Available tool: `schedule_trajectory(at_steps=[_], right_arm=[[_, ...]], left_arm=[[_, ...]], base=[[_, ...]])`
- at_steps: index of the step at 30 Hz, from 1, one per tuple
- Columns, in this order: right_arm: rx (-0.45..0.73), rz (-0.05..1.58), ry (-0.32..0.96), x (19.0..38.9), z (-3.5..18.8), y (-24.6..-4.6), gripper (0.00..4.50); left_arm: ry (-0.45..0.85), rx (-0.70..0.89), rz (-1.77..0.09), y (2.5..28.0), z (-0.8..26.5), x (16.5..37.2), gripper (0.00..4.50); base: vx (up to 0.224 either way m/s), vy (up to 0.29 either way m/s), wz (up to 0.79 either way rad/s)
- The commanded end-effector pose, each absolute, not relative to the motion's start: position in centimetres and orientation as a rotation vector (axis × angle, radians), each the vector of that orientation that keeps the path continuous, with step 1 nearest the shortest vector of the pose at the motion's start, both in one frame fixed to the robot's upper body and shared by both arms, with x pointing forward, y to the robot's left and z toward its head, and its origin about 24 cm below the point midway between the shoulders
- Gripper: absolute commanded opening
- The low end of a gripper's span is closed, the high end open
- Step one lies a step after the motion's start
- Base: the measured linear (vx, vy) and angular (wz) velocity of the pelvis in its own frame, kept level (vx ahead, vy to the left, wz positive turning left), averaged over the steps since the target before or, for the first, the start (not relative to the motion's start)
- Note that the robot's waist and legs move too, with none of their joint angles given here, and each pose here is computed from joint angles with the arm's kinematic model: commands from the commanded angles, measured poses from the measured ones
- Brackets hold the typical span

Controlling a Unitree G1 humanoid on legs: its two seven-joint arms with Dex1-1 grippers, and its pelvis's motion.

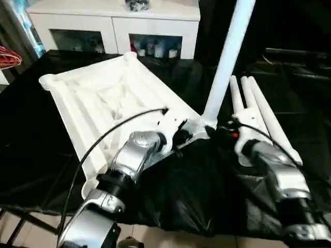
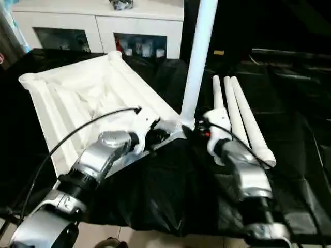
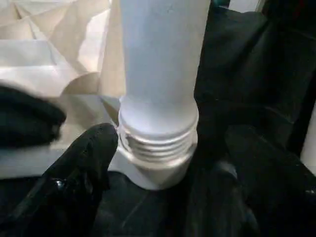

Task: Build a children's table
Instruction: Rotate leg to tighten, then rotate table base

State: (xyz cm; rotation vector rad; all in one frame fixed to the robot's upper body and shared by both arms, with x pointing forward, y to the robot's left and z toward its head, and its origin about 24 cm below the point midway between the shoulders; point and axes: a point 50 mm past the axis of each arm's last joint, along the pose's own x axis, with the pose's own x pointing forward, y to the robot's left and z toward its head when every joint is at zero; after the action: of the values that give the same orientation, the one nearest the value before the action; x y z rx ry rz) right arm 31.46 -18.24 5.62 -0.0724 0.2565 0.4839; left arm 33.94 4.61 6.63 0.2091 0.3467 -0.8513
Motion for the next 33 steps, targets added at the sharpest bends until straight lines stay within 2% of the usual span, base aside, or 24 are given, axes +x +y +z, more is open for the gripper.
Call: schedule_trajectory(at_steps=[1, 6, 10, 11, 14, 15, 17, 19, 24, 26, 28, 32, 33], right_arm=[[-0.067, 0.508, 0.245, 31.1, 6.3, -18.4, 3.96], [-0.129, 0.613, 0.195, 30.5, 7.6, -17.4, 3.96], [-0.159, 0.747, 0.174, 29.4, 8.7, -15.9, 3.96], [-0.16, 0.758, 0.174, 29.3, 8.8, -15.8, 3.96], [-0.18, 0.817, 0.202, 28.8, 8.7, -15.1, 3.96], [-0.212, 0.842, 0.222, 28.5, 8.3, -14.9, 3.96], [-0.229, 0.861, 0.24, 28.2, 8.0, -14.7, 3.96], [-0.236, 0.872, 0.253, 28.0, 7.7, -14.6, 3.68], [-0.285, 0.888, 0.317, 27.7, 7.4, -15.0, 3.23], [-0.351, 0.887, 0.348, 27.6, 7.0, -15.3, 3.12], [-0.397, 0.871, 0.368, 27.8, 6.5, -15.7, 2.83], [-0.398, 0.888, 0.384, 27.8, 6.5, -15.6, 2.63], [-0.395, 0.897, 0.384, 27.8, 6.6, -15.6, 2.38]], left_arm=[[0.288, 0.222, -0.78, 5.5, 7.5, 34.7, 1.09], [0.175, 0.249, -0.657, 8.4, 10.3, 35.9, 1.09], [0.122, 0.327, -0.492, 13.5, 13.6, 36.4, 1.09], [0.123, 0.342, -0.477, 14.1, 13.9, 36.4, 1.09], [0.157, 0.476, -0.393, 17.9, 14.6, 35.9, 1.09], [0.211, 0.549, -0.348, 20.1, 14.2, 35.2, 1.09], [0.263, 0.59, -0.311, 21.9, 13.8, 34.5, 1.09], [0.313, 0.612, -0.282, 23.5, 13.4, 33.8, 0.83], [0.417, 0.665, -0.276, 25.3, 12.1, 32.6, 0.36], [0.454, 0.714, -0.279, 25.7, 11.7, 32.2, 0.25], [0.497, 0.761, -0.306, 25.9, 11.3, 31.8, 0.06], [0.529, 0.782, -0.344, 25.8, 10.8, 31.5, 0.0], [0.53, 0.773, -0.357, 25.7, 10.8, 31.5, 0.0]], base=[[0.0, 0.0, 0.0], [0.0, 0.0, 0.0], [0.0, 0.0, 0.0], [0.0, 0.0, 0.0], [0.0, 0.0, 0.0], [0.0, 0.0, 0.0], [0.0, 0.0, 0.0], [0.0, 0.0, 0.0], [0.0, 0.0, 0.0], [0.0, 0.0, 0.0], [0.0, 0.0, 0.0], [0.0, 0.0, 0.0], [0.0, 0.0, 0.0]])
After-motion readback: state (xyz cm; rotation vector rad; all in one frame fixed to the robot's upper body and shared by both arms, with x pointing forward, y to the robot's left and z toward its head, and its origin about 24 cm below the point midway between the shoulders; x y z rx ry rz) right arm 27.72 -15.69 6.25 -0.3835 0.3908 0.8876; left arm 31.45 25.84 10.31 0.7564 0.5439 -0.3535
